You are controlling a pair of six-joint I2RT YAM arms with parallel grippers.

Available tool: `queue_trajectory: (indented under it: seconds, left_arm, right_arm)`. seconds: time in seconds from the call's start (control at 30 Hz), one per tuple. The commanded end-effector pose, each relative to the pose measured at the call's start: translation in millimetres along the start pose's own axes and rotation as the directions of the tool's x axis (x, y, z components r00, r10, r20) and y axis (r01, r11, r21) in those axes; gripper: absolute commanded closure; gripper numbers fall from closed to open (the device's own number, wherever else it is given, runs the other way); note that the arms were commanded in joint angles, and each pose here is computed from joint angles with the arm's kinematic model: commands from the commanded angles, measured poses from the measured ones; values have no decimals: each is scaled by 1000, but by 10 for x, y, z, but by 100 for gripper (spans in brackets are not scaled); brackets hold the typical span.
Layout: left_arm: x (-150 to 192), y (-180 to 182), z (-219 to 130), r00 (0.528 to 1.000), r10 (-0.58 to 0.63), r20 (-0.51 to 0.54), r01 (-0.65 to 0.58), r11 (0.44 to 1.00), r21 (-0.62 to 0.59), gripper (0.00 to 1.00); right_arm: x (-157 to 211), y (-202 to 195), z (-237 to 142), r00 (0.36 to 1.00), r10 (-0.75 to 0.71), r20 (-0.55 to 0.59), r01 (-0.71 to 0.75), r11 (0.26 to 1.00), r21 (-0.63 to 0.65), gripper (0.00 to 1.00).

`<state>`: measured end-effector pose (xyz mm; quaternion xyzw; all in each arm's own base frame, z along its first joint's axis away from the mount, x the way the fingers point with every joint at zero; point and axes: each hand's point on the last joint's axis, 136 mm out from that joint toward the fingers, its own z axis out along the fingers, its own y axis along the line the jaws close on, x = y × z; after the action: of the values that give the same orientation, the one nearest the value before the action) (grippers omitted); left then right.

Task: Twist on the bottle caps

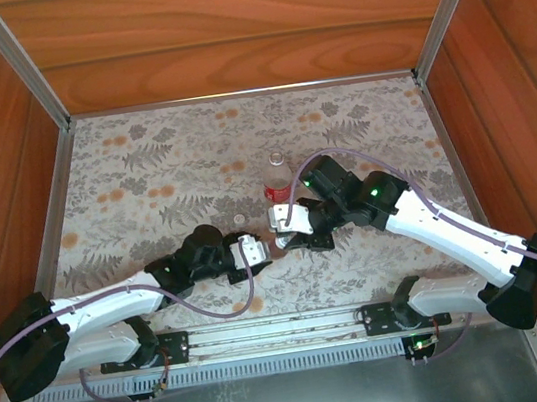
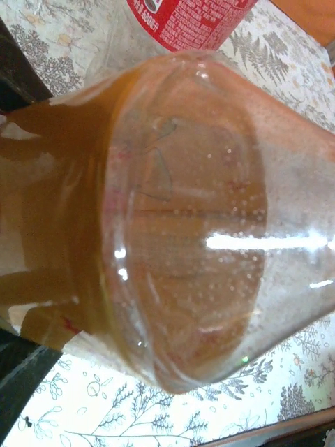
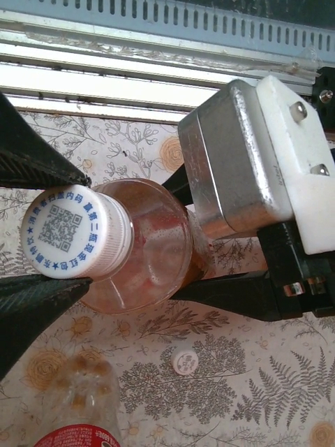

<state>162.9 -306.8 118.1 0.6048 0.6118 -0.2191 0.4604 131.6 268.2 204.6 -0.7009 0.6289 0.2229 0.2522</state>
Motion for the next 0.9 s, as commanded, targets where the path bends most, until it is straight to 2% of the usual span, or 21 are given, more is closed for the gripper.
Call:
queue_trajectory:
  seconds: [0.0,0.07,0.13,0.23,0.3,0.43,0.5,0.53,0.63,0.67,0.73,0.77,0.87]
  left_arm:
    - [-53,297,-21,999,19,-37,-24,990,-141,44]
    - [-66,400,-41,997,37,-61,-49,978,-204,44]
    - [-67,482,-54,993,68,-96,-91,961,-260,45]
    - [-61,588,-70,984,101,-148,-145,935,-324,45]
    - [-52,646,-81,977,114,-177,-172,919,-354,45]
    - [7,665,-41,966,134,-222,-209,910,-358,45]
    - [43,634,7,957,156,-244,-236,910,-341,45]
    - [43,620,26,955,163,-247,-242,912,-333,45]
    - [52,540,70,961,157,-228,-223,928,-298,45]
    - [67,499,82,964,151,-218,-210,937,-280,45]
    - [83,420,99,973,131,-191,-176,954,-243,45]
    - [105,369,109,979,111,-172,-147,966,-212,45]
    - [173,220,134,992,32,-121,-46,993,-111,45]
  right_arm:
    - [-109,146,-1,984,171,50,-167,983,-76,85]
    - [-93,62,28,951,306,55,-304,952,-37,87]
    - [-106,-20,58,885,459,82,-459,888,-14,88]
    - [-97,-170,72,715,686,137,-694,719,24,88]
    - [15,-301,37,525,830,185,-850,520,81,88]
    - [84,-307,-84,309,920,239,-951,301,69,86]
    - [27,-308,-128,237,934,266,-970,244,8,85]
    - [-9,-308,-144,227,936,269,-970,241,-21,83]
    - [-30,-306,-184,244,935,259,-965,261,-35,71]
    - [-21,-302,-195,276,927,255,-956,292,-25,63]
    - [-29,-290,-245,409,873,265,-906,424,4,45]
    - [-24,-284,-277,499,822,276,-859,511,32,38]
    - [-10,-173,-325,770,581,263,-621,778,97,31]
